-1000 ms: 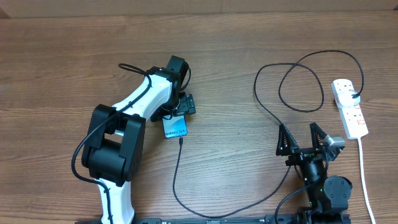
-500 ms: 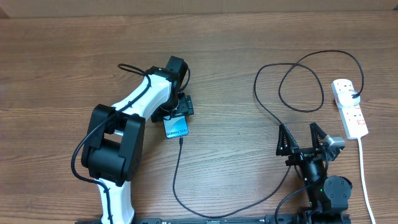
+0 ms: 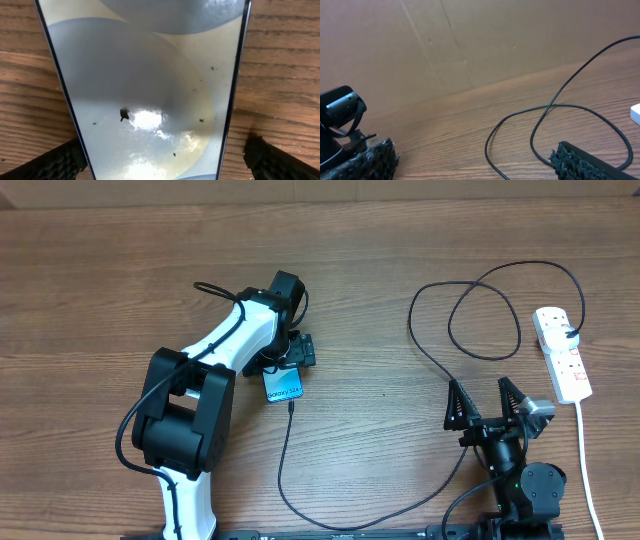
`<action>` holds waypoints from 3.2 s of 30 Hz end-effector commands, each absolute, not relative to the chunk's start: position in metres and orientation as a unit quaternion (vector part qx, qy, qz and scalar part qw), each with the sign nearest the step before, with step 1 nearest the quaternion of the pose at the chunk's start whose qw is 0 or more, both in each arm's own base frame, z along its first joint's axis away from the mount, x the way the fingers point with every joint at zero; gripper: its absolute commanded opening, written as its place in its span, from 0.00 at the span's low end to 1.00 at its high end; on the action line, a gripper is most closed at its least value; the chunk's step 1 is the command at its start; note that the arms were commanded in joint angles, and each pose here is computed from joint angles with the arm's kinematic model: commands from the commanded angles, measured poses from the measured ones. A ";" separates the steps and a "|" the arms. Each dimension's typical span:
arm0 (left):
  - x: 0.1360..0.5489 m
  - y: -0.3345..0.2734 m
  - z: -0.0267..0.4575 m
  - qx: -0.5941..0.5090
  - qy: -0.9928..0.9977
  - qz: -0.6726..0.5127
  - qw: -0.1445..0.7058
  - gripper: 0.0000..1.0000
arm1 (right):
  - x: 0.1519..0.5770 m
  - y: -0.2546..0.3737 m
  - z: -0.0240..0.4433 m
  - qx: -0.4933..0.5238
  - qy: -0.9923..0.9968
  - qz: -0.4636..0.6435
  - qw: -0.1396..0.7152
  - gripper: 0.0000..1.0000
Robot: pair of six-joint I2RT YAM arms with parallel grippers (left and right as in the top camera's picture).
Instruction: Plug charger to phone and switch on socket
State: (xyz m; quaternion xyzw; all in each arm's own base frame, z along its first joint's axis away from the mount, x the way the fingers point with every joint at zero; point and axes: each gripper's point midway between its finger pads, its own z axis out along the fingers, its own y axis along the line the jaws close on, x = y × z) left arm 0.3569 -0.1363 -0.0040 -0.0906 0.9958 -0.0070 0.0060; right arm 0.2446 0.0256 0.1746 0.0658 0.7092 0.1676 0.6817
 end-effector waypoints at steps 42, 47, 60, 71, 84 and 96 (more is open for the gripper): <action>0.326 -0.136 -0.050 -0.080 0.995 -0.008 -0.066 1.00 | 0.245 0.026 0.173 0.065 0.708 0.168 0.682 1.00; 0.326 -0.136 -0.050 -0.080 0.995 -0.008 -0.066 1.00 | 0.245 0.026 0.173 0.065 0.708 0.168 0.682 1.00; 0.327 -0.137 -0.050 -0.081 0.995 -0.008 -0.065 1.00 | 0.240 0.048 0.175 0.020 0.707 0.212 0.674 1.00; 0.318 -0.128 -0.048 -0.134 0.987 0.001 -0.088 1.00 | 0.230 0.074 0.177 -0.017 0.715 0.284 0.638 1.00; 0.323 -0.137 -0.047 -0.140 0.985 -0.043 -0.093 0.90 | 0.259 0.065 0.238 0.016 0.797 0.246 0.552 1.00; 0.332 -0.133 -0.049 -0.123 0.989 -0.035 -0.071 0.74 | 0.289 0.111 0.260 -0.036 0.803 0.378 0.459 1.00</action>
